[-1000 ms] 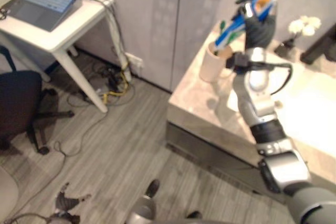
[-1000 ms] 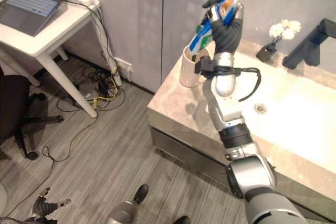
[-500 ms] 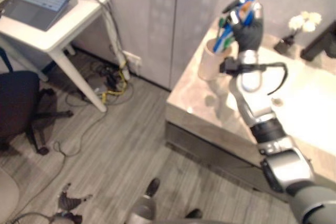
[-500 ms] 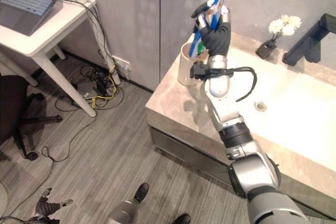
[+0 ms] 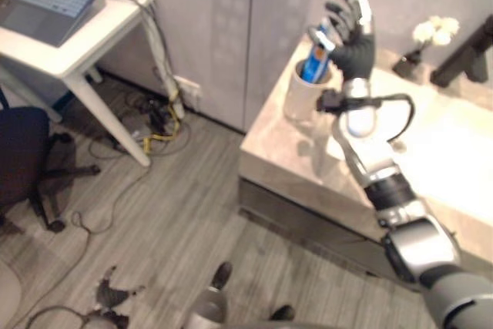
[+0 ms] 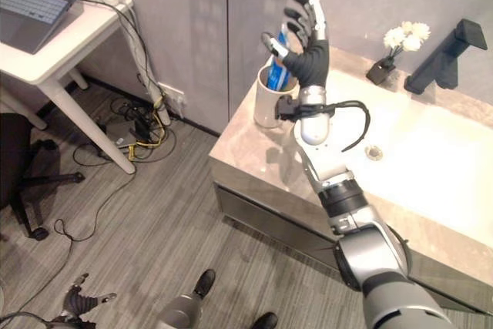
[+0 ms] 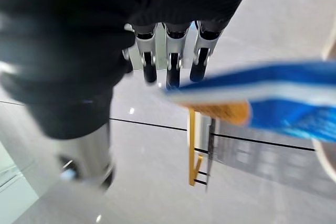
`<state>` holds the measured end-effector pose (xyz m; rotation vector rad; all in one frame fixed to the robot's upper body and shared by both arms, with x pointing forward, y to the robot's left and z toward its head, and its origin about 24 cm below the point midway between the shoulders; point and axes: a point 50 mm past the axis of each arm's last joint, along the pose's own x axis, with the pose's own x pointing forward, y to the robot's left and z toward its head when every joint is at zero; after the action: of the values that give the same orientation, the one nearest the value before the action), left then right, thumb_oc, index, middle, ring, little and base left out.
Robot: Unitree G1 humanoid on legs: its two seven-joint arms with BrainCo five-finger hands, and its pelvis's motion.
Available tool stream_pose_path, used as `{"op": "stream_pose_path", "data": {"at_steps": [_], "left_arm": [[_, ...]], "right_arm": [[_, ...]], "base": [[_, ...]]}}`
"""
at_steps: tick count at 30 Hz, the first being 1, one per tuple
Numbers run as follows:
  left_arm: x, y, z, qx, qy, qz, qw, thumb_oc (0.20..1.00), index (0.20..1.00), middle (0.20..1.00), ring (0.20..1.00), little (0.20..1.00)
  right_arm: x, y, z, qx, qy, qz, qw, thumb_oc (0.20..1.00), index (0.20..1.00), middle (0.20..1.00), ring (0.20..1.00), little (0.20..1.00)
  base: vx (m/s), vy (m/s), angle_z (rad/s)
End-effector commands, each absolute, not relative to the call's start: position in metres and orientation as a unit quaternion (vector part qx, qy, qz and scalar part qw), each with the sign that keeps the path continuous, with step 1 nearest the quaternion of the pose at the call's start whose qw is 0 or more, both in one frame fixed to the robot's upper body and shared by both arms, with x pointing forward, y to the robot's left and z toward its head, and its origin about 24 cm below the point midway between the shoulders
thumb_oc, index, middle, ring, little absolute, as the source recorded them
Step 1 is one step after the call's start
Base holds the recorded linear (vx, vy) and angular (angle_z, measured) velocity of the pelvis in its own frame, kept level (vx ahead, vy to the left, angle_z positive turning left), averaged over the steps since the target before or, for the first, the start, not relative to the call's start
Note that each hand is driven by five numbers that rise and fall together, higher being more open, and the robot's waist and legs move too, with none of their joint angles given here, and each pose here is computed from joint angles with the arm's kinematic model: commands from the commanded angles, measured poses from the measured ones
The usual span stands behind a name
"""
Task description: Put brush and paste in cup on sink, flatten towel.
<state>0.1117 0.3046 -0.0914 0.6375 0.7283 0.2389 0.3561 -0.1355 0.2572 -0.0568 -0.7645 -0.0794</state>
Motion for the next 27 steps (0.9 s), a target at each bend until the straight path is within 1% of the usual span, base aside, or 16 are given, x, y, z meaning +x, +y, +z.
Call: {"op": "stream_pose_path", "data": {"at_steps": [1,5,8,9,10,13,16,17,18,19,20,21,23,24,25,27], "left_arm": [[0.125,0.312,-0.074,0.334,0.31,0.07,0.887,1.0,1.0,1.0,1.0,1.0],[0.139,0.305,-0.055,0.34,0.265,0.024,0.902,1.0,1.0,1.0,1.0,1.0],[0.162,0.294,-0.014,0.319,0.173,-0.017,0.932,1.0,1.0,1.0,1.0,1.0],[0.161,0.295,-0.013,0.319,0.174,-0.017,0.931,1.0,1.0,1.0,1.0,1.0],[0.166,0.294,0.011,0.298,0.132,-0.025,0.945,1.0,1.0,1.0,1.0,1.0],[0.166,0.293,0.062,0.247,0.051,-0.048,0.967,1.0,1.0,1.0,1.0,1.0],[0.16,0.295,0.119,0.235,-0.035,-0.075,0.968,1.0,1.0,1.0,1.0,1.0],[0.159,0.296,0.119,0.236,-0.034,-0.075,0.968,1.0,1.0,1.0,1.0,1.0],[0.154,0.302,0.145,0.205,-0.08,-0.071,0.973,1.0,1.0,1.0,1.0,1.0],[0.153,0.302,0.152,0.209,-0.088,-0.074,0.971,1.0,1.0,1.0,1.0,1.0],[0.153,0.302,0.153,0.21,-0.088,-0.076,0.971,1.0,1.0,1.0,1.0,1.0],[0.151,0.302,0.161,0.22,-0.098,-0.074,0.968,1.0,1.0,1.0,1.0,1.0],[0.15,0.3,0.168,0.205,-0.113,-0.074,0.969,1.0,1.0,1.0,1.0,1.0],[0.15,0.302,0.165,0.192,-0.11,-0.068,0.973,1.0,1.0,1.0,1.0,1.0],[0.151,0.301,0.165,0.192,-0.111,-0.069,0.973,1.0,1.0,1.0,1.0,1.0],[0.151,0.304,0.156,0.169,-0.098,-0.061,0.979,1.0,1.0,1.0,1.0,1.0]], "right_arm": [[0.351,-0.134,0.299,-0.028,-0.447,-0.063,0.892,1.0,1.0,1.0,1.0,1.0],[0.349,-0.137,0.31,-0.025,-0.464,-0.088,0.881,1.0,1.0,1.0,1.0,1.0],[0.331,-0.152,0.33,-0.009,-0.514,-0.132,0.848,1.0,1.0,1.0,1.0,1.0],[0.331,-0.152,0.329,-0.008,-0.513,-0.132,0.848,1.0,1.0,1.0,1.0,1.0],[0.316,-0.159,0.339,-0.036,-0.551,-0.15,0.82,1.0,1.0,1.0,1.0,1.0],[0.286,-0.18,0.342,-0.113,-0.601,-0.192,0.767,1.0,1.0,1.0,1.0,1.0],[0.268,-0.222,0.329,-0.313,-0.583,-0.256,0.704,1.0,1.0,1.0,1.0,1.0],[0.268,-0.222,0.329,-0.312,-0.583,-0.256,0.705,1.0,1.0,1.0,1.0,1.0],[0.256,-0.299,0.303,-0.517,-0.447,-0.332,0.65,1.0,1.0,1.0,1.0,1.0],[0.25,-0.327,0.295,-0.544,-0.395,-0.368,0.642,1.0,1.0,1.0,1.0,1.0],[0.249,-0.328,0.294,-0.544,-0.394,-0.369,0.643,1.0,1.0,1.0,1.0,1.0],[0.24,-0.366,0.276,-0.562,-0.311,-0.409,0.648,1.0,1.0,1.0,1.0,1.0],[0.211,-0.427,0.232,-0.514,-0.176,-0.504,0.672,1.0,1.0,1.0,1.0,1.0],[0.2,-0.443,0.211,-0.496,-0.126,-0.525,0.68,1.0,1.0,1.0,1.0,1.0],[0.199,-0.444,0.212,-0.496,-0.126,-0.526,0.679,1.0,1.0,1.0,1.0,1.0],[0.169,-0.475,0.168,-0.474,-0.003,-0.56,0.68,1.0,1.0,1.0,1.0,1.0]], "base": [[-0.06,-0.002,-0.12],[-0.06,-0.015,-0.04],[-0.06,-0.016,-0.01],[-0.11,0.034,-0.04],[-0.09,0.039,-0.06],[-0.06,0.043,-0.17],[-0.03,0.022,-0.38],[-0.01,-0.01,-0.61],[-0.01,-0.022,-0.73],[-0.02,-0.02,-0.5],[-0.01,-0.003,-0.29],[-0.01,-0.003,-0.26],[0.0,-0.03,-0.42],[0.0,-0.029,-0.3],[-0.01,-0.024,-0.26],[-0.02,-0.033,-0.33]]}}
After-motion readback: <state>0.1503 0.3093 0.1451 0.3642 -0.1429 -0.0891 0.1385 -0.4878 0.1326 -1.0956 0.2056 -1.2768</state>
